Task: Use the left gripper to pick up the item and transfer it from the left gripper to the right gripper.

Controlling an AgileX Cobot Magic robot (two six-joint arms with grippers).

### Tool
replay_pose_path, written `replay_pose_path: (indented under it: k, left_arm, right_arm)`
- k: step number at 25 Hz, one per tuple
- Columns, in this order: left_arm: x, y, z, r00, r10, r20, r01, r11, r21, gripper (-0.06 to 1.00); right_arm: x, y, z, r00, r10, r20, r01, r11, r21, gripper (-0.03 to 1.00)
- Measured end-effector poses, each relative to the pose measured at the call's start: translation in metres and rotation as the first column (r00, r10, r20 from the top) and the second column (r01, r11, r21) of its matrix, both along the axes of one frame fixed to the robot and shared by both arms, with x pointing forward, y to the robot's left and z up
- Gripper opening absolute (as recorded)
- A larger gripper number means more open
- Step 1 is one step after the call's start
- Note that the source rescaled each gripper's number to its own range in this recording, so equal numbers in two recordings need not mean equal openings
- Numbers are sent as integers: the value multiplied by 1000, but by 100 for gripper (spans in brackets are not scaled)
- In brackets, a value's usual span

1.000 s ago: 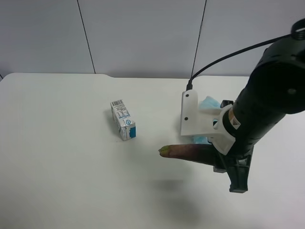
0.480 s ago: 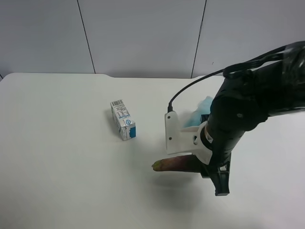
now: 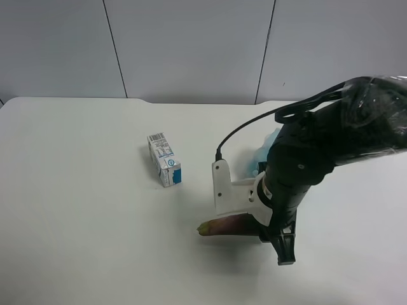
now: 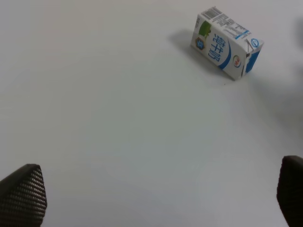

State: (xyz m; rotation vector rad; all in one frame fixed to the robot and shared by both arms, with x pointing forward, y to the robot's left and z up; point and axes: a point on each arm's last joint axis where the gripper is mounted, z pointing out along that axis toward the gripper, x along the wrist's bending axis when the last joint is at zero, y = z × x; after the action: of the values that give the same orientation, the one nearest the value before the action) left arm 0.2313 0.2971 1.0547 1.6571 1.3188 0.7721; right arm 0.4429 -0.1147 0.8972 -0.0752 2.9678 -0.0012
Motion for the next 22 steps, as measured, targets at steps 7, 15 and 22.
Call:
replay_pose_path:
  k: [7,15,22]
  left_arm:
    - [0,0,0,1000,0,0,0,1000,0,100]
    - [0,0,0,1000,0,0,0,1000,0,100]
    - [0,0,0,1000,0,0,0,1000,0,100]
  right_arm:
    - [0,0,0,1000,-3,3,3,1000,-3,84]
    - [0,-2,0,1000,8,6,-8,1000,-23,100]
    - [-2,-5,22,999,-4,42,4,1000,12,100]
